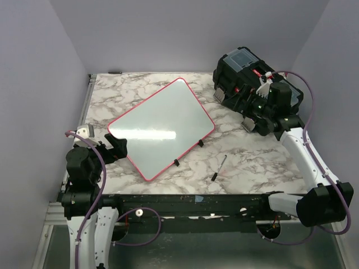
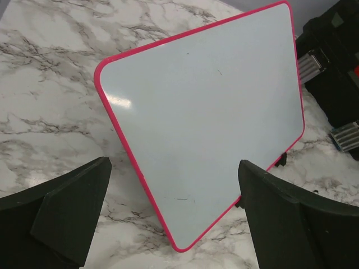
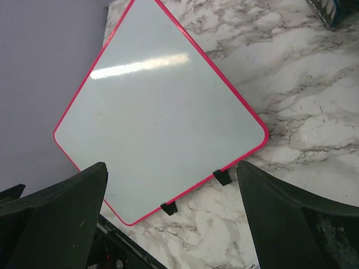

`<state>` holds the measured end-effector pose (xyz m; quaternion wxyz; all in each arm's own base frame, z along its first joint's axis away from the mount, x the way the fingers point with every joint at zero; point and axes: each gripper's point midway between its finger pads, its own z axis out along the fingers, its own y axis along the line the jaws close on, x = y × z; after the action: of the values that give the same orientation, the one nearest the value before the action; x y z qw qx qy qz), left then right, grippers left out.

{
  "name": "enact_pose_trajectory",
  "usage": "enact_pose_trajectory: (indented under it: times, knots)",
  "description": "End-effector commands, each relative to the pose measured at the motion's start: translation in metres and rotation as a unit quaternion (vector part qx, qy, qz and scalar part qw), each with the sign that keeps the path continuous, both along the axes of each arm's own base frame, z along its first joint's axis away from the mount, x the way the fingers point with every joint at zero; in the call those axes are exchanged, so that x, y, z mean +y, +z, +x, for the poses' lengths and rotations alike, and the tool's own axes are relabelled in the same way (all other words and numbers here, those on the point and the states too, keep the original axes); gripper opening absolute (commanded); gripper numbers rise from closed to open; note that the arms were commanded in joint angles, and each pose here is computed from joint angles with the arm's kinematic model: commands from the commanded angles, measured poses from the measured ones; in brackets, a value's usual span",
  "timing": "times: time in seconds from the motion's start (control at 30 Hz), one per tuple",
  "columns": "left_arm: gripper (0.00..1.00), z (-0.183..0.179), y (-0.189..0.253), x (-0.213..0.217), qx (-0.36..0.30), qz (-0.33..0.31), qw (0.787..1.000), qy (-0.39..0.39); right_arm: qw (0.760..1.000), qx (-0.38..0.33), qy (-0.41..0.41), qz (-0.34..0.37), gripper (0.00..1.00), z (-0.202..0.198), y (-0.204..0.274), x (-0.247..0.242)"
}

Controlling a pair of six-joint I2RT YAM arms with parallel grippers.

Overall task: Write a sentence on the whiteboard
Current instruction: Pick up the whiteboard marker from the corner of the board.

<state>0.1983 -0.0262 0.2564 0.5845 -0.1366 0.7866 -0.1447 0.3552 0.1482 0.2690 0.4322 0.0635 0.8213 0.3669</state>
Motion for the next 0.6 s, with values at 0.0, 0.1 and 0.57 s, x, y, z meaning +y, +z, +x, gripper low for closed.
enact_pose_trajectory:
  times: [0.0,0.1,0.57]
  knots:
    - [0.98,-0.004,0.001,-0.022,-0.010,-0.015,0.998,-0.062,0.998,0.063,0.014,-0.020,1.00,-0.021,-0.025,0.002]
    - [0.96,-0.002,-0.001,-0.029,-0.003,-0.020,0.996,-0.082,0.991,0.128,0.005,-0.040,1.00,-0.030,-0.046,0.003]
    - [0.93,-0.002,-0.006,-0.082,0.043,-0.024,0.975,-0.216,0.970,0.151,-0.033,-0.187,1.00,-0.045,-0.058,0.013]
